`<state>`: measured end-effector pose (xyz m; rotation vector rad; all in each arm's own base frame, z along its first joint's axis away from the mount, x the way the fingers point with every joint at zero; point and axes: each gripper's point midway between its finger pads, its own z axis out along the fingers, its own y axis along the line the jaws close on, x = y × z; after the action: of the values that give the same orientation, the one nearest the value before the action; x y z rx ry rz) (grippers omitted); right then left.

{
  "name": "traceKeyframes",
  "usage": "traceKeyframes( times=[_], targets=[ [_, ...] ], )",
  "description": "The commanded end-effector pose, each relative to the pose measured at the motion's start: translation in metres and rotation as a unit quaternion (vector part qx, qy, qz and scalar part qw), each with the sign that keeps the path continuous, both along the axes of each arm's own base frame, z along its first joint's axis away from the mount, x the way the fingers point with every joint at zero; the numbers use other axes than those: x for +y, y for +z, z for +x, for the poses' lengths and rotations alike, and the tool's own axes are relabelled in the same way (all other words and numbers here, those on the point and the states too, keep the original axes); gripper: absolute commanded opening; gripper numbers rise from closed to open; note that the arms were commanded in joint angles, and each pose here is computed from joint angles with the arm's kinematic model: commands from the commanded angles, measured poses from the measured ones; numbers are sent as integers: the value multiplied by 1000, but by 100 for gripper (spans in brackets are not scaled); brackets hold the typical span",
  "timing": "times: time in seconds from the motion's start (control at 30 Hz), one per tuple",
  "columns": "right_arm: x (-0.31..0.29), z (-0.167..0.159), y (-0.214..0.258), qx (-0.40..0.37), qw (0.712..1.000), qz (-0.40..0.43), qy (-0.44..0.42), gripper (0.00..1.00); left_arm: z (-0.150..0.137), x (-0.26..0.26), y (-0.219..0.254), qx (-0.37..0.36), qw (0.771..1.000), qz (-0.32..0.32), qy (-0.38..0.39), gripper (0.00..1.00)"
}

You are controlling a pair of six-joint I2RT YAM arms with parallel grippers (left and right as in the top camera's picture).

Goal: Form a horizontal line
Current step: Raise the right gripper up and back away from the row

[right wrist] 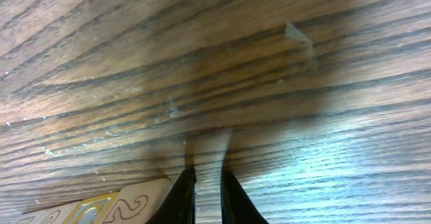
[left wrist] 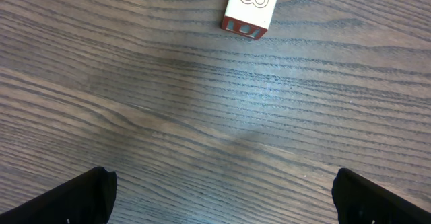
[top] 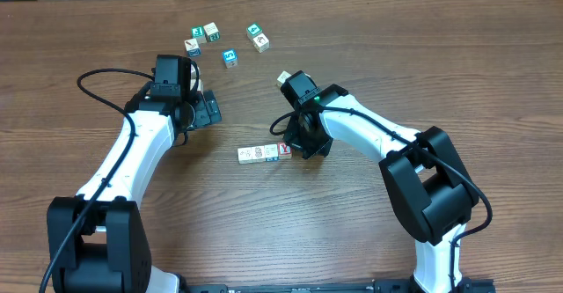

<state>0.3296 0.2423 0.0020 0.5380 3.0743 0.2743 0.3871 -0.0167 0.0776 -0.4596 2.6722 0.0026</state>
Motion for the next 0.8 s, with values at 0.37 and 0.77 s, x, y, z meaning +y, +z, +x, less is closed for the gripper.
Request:
traceKeyframes(
  times=[0.37, 0.77],
  targets=[
    [-19, 12, -6, -20, 999, -38, -15, 11, 4, 2, 11, -15, 1000, 6, -2, 100],
    [-50, 31, -6, -29, 997, -52, -53, 10, 4, 2, 11, -15, 1000, 6, -2, 100]
  ],
)
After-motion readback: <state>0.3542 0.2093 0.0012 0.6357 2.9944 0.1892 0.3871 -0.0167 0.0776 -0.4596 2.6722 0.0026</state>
